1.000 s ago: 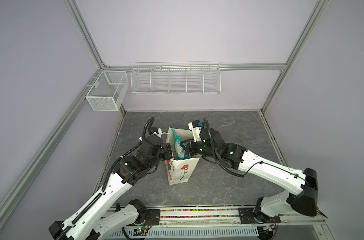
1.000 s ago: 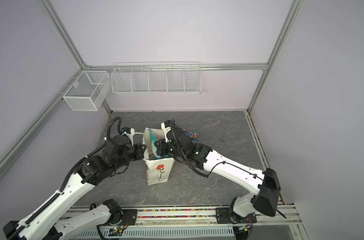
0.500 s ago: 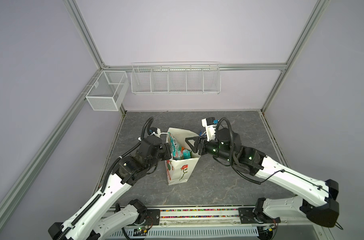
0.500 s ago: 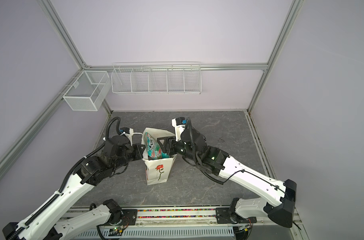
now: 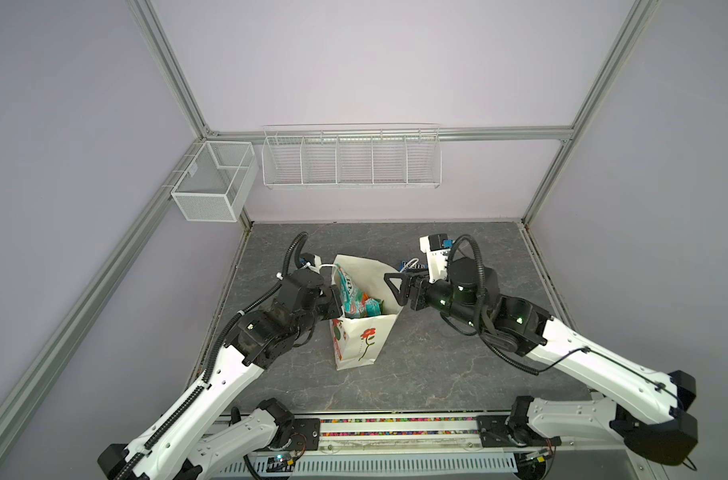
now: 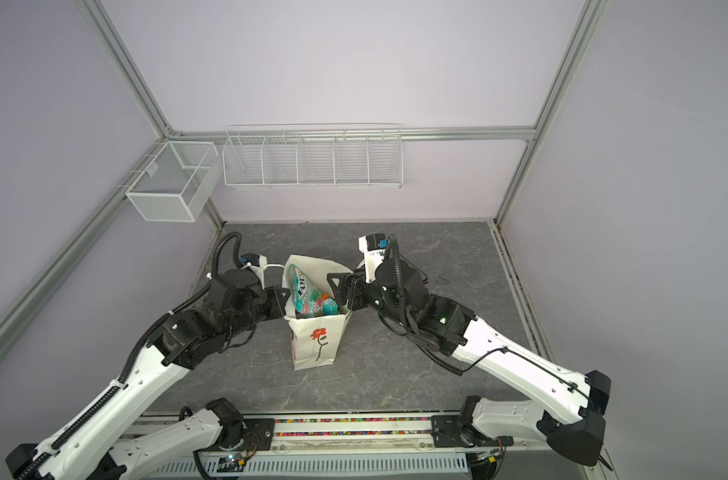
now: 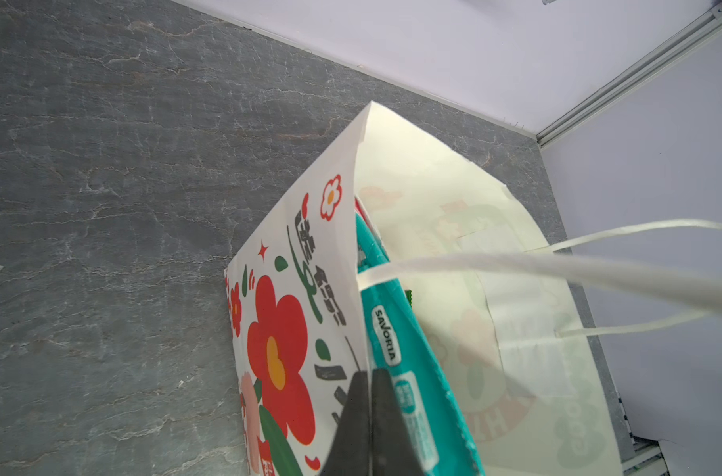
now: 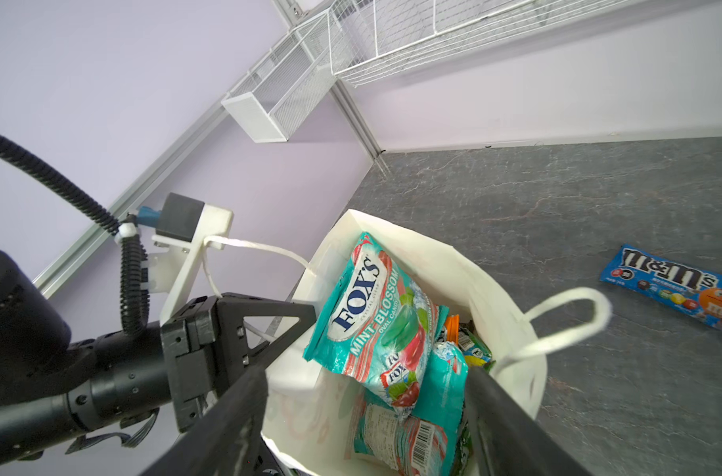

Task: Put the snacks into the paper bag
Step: 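Withdraw the open right gripper from the bag toward the M&M's bag, then lower the open right gripper down over the blue M&M's bag, then close the right gripper on the M&M's bag's edge, then lift the M&M's bag off the table with the right gripper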

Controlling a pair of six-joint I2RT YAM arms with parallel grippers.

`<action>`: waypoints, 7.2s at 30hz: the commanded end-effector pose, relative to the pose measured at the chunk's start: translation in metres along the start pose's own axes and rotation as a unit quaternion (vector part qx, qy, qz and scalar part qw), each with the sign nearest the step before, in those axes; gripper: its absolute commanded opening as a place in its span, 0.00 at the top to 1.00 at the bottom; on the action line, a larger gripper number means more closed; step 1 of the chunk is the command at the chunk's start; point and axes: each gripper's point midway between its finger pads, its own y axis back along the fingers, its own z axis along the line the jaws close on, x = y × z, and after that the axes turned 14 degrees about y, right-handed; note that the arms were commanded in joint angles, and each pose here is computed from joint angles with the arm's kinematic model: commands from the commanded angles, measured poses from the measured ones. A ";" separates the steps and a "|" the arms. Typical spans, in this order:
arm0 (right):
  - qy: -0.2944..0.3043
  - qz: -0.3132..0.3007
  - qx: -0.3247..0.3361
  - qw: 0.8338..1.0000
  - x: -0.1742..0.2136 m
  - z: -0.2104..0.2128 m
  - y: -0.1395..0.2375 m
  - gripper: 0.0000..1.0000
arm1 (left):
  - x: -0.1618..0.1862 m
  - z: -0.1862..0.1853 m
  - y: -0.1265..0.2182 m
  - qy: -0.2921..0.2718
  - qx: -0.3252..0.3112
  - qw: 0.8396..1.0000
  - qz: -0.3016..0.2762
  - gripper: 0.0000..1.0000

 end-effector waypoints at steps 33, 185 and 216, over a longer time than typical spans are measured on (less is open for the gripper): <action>-0.099 0.115 0.142 0.978 0.055 -0.176 -0.008 0.10 | -0.038 -0.008 0.010 -0.035 0.011 0.999 -0.029 1.00; -0.308 0.055 0.123 0.942 0.162 -0.299 -0.140 0.93 | -0.027 -0.022 0.001 -0.030 0.074 0.997 -0.001 1.00; -0.141 -0.035 0.103 0.984 0.010 -0.193 -0.029 0.93 | -0.032 -0.011 0.013 -0.034 0.046 0.998 -0.017 1.00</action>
